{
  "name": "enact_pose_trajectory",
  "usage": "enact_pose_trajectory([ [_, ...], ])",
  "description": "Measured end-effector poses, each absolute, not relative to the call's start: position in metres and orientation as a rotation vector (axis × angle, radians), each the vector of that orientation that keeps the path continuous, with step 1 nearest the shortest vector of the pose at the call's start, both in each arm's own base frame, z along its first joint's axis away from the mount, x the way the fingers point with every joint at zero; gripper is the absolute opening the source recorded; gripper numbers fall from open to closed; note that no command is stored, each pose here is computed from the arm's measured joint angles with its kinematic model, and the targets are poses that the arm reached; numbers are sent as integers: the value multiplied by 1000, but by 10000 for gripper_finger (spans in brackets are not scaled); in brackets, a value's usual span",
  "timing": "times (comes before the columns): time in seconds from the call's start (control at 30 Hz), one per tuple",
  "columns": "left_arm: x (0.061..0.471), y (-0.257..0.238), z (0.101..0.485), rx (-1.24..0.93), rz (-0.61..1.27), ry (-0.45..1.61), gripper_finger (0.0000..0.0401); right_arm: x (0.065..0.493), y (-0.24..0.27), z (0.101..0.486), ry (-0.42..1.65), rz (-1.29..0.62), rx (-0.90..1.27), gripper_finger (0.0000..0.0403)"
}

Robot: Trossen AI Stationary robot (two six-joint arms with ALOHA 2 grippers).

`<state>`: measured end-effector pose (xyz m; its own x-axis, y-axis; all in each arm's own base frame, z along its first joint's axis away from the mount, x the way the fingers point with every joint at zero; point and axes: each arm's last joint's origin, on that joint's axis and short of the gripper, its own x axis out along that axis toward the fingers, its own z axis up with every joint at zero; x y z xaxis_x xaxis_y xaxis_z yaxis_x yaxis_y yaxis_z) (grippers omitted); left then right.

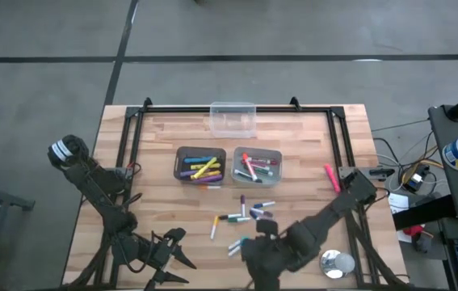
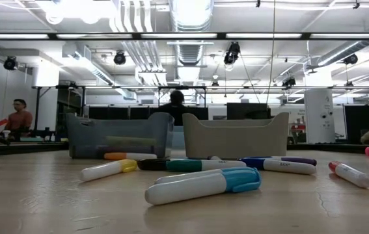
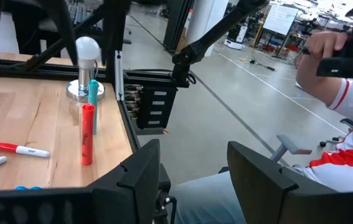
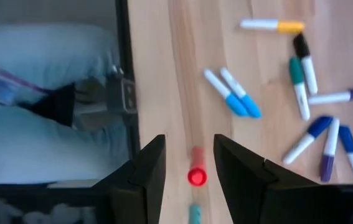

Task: Pick & Place Markers
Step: Put the large orange highlighter pen into the black bin

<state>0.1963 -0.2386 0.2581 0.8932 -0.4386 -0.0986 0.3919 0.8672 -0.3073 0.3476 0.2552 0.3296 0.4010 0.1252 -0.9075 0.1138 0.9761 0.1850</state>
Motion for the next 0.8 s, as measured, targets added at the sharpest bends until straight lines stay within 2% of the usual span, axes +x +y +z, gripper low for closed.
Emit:
enact_pose_trajectory([
  [0.27, 196, -239, 258, -286, -437, 168, 181, 336, 274, 296, 1217, -46, 221, 132],
  [0.8, 196, -239, 258, -286, -436, 168, 181, 329, 275, 239, 1308, -149, 217, 132],
])
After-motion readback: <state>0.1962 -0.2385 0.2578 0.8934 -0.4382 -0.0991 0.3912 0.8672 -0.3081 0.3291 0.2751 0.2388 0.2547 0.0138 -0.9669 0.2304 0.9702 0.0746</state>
